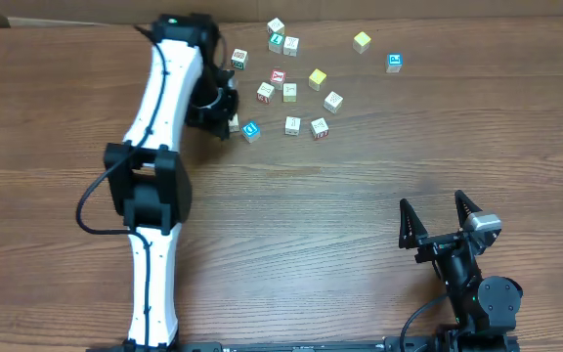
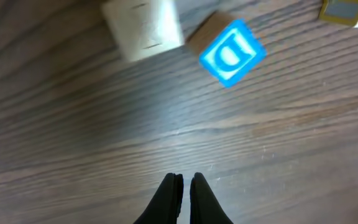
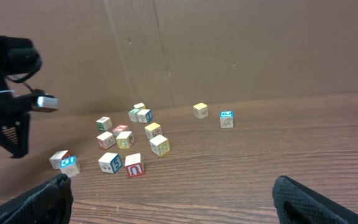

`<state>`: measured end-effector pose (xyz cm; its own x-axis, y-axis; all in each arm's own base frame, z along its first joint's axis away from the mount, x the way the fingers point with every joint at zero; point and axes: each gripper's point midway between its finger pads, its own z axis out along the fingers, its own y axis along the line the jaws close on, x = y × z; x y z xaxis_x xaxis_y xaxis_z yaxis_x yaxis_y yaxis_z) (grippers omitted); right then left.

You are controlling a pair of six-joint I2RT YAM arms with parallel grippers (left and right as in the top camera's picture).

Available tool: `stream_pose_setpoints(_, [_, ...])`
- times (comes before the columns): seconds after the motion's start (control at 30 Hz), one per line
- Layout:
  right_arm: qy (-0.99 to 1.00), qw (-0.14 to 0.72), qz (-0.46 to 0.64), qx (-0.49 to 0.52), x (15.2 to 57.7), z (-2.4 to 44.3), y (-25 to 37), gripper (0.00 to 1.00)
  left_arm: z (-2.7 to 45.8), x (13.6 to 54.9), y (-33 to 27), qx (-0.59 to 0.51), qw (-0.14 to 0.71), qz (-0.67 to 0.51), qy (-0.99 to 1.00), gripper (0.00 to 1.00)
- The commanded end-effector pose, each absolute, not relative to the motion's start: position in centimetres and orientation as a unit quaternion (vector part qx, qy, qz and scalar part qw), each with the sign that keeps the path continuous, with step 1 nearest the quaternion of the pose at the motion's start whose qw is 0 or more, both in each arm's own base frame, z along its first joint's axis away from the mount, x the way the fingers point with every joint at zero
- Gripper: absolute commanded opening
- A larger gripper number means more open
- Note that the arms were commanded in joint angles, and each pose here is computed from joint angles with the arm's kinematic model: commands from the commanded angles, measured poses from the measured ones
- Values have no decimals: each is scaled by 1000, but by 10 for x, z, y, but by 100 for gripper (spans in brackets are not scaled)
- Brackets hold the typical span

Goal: Form a tower
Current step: 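Reach the left gripper forward over the block cluster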

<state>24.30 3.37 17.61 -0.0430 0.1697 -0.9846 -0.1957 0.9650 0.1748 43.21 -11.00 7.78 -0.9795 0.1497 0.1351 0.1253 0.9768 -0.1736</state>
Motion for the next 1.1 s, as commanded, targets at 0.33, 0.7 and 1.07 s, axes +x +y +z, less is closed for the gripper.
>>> stream_pose_setpoints(0.33, [709,693,132,-10,243,174,34,100,46,434,-143,-81,46,-30,-995,4])
stream_pose_setpoints(0.7, [709,693,132,-10,243,174,34,100,15,447,-151,-83,15,-23,-996,13])
stream_pose_setpoints(1.07, [709,692,132,-10,243,174,34,100,34,486,-163,-83,-66,-11,-994,18])
